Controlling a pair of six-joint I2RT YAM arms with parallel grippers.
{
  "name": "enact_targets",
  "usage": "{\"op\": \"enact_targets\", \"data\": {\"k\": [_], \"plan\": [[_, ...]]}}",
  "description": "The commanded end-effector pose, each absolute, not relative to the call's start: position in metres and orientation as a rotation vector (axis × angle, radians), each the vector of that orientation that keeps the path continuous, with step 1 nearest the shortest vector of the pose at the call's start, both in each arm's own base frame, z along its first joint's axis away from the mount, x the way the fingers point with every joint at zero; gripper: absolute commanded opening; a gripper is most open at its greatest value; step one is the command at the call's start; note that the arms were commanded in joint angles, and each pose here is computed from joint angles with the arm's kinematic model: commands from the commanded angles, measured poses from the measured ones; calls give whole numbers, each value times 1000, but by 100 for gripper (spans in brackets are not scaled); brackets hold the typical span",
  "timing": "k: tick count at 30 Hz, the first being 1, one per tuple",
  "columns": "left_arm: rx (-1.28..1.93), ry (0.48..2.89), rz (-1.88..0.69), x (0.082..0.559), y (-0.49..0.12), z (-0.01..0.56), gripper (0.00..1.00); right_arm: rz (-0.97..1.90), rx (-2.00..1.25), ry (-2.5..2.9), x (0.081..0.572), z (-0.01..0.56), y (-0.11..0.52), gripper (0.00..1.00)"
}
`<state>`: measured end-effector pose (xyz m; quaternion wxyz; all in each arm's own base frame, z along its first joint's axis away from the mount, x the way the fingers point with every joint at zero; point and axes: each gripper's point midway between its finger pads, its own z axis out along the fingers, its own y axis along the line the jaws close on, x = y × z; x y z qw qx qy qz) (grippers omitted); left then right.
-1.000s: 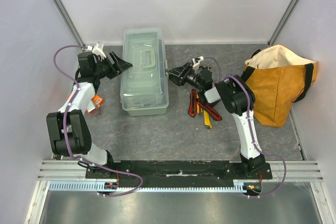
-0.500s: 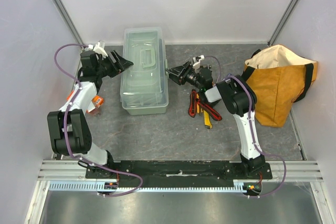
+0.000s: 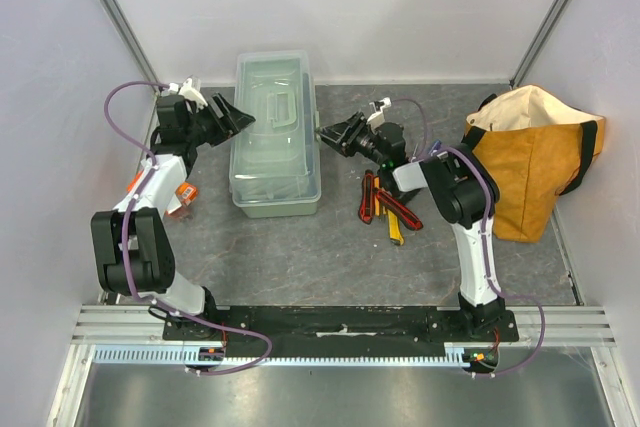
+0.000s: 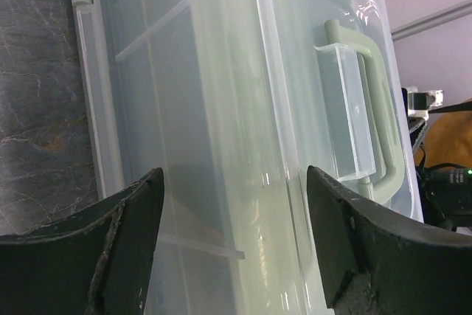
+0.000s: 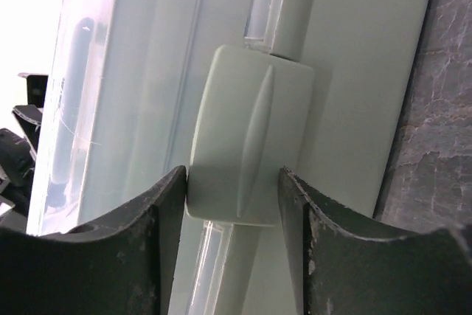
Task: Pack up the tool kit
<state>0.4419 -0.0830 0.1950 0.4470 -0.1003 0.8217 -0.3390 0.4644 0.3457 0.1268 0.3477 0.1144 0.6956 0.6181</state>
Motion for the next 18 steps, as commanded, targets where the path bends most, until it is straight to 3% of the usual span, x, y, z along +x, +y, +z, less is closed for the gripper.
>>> {"op": "enact_targets", "data": {"k": [1, 4, 7, 9, 13, 18], "plan": [[-169, 2385, -1053, 376, -152, 121, 78, 1639, -11, 1863, 407, 137, 408, 13], [-180, 2393, -1039, 377, -150, 119, 78, 1628, 0, 1913, 408, 126, 410, 28], [-188, 2397, -1025, 379, -149, 120, 78, 1614, 74, 1970, 409, 110, 406, 68], [-195, 2402, -1029, 379, -149, 120, 78, 1637, 89, 1971, 408, 109, 407, 81], [-205, 2411, -1023, 377, -148, 118, 79, 1682, 151, 1985, 408, 110, 409, 92], [-232, 2434, -1032, 374, -149, 112, 80, 1913, 210, 1876, 399, 140, 418, 96]]}}
